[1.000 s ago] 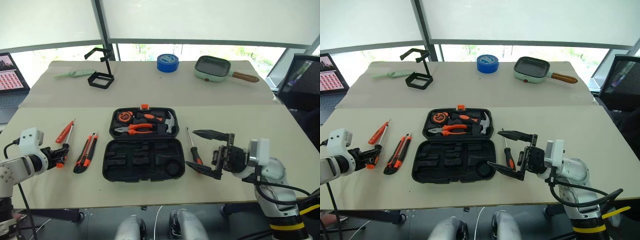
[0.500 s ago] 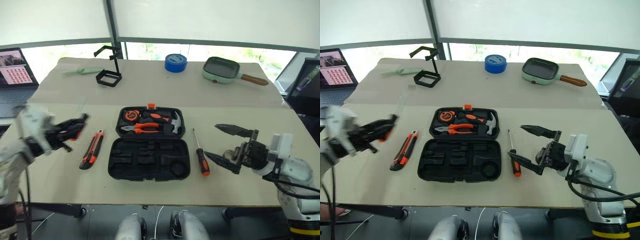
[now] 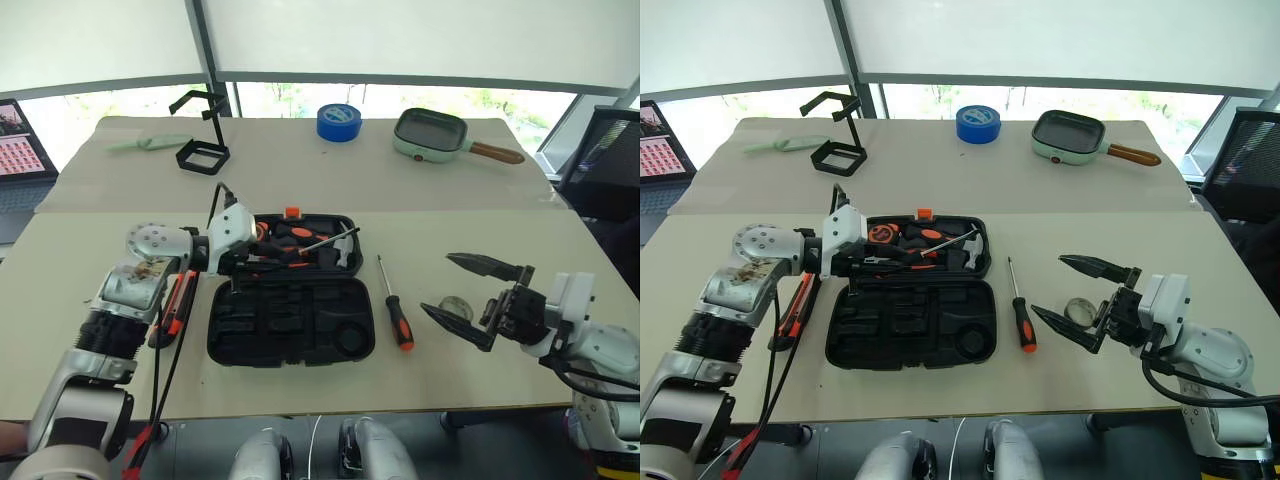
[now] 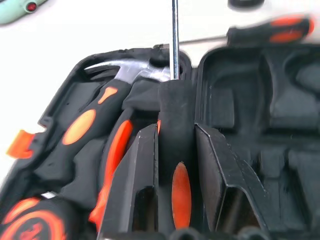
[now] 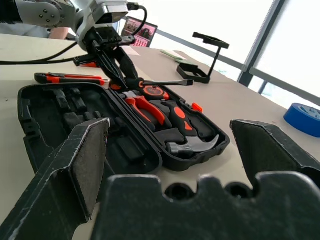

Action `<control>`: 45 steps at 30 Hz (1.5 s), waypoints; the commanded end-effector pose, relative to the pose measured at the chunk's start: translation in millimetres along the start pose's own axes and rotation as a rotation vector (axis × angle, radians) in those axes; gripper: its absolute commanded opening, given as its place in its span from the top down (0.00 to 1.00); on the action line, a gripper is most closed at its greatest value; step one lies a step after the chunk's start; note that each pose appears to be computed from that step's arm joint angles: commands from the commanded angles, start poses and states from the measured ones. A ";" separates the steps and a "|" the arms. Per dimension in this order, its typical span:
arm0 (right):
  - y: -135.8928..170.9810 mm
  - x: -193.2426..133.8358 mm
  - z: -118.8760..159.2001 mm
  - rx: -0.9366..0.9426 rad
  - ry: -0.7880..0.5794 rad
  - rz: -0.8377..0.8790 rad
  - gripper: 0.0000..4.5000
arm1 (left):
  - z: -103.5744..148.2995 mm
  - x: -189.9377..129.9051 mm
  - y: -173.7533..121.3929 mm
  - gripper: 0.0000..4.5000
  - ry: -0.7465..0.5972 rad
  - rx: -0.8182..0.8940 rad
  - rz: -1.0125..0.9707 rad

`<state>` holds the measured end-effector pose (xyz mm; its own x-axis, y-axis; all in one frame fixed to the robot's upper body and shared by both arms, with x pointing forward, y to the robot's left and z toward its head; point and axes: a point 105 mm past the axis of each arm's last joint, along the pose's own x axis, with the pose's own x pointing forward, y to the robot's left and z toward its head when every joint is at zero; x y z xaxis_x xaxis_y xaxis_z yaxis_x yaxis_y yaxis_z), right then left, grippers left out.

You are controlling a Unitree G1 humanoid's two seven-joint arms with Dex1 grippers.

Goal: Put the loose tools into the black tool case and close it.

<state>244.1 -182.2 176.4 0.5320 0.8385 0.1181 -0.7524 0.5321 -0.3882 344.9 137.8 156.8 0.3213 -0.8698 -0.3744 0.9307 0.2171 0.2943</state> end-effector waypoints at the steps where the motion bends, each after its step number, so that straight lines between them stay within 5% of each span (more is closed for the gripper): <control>1: 1.2 -0.8 12.2 -0.064 -0.038 -0.030 0.00 | 7.6 -0.8 8.3 0.84 0.014 0.043 -0.012; 9: 7.8 -7.0 7.4 -0.055 -0.027 -0.050 0.00 | -8.3 13.2 1.7 0.84 0.152 0.119 -0.061; 14: 9.7 -9.1 4.7 -0.047 -0.019 -0.042 0.00 | -29.1 8.7 -3.9 0.84 0.373 0.131 -0.087; 24: 3.7 -8.1 5.5 -0.061 -0.011 -0.024 0.00 | -42.8 0.9 -20.1 0.84 0.513 0.147 -0.147; 35: 4.5 -6.4 7.6 -0.065 -0.011 -0.026 0.00 | -48.8 -0.8 -26.2 0.84 0.544 0.107 -0.122; 45: 8.3 -4.3 9.7 -0.051 -0.012 -0.025 0.00 | -22.6 22.0 -26.3 0.84 0.363 0.089 -0.105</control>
<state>234.8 -180.8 171.7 0.5511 0.8244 0.1291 -0.7327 0.5522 -0.3979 337.0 133.3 119.0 0.3167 -0.6229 -0.7153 0.9380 0.0934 0.3339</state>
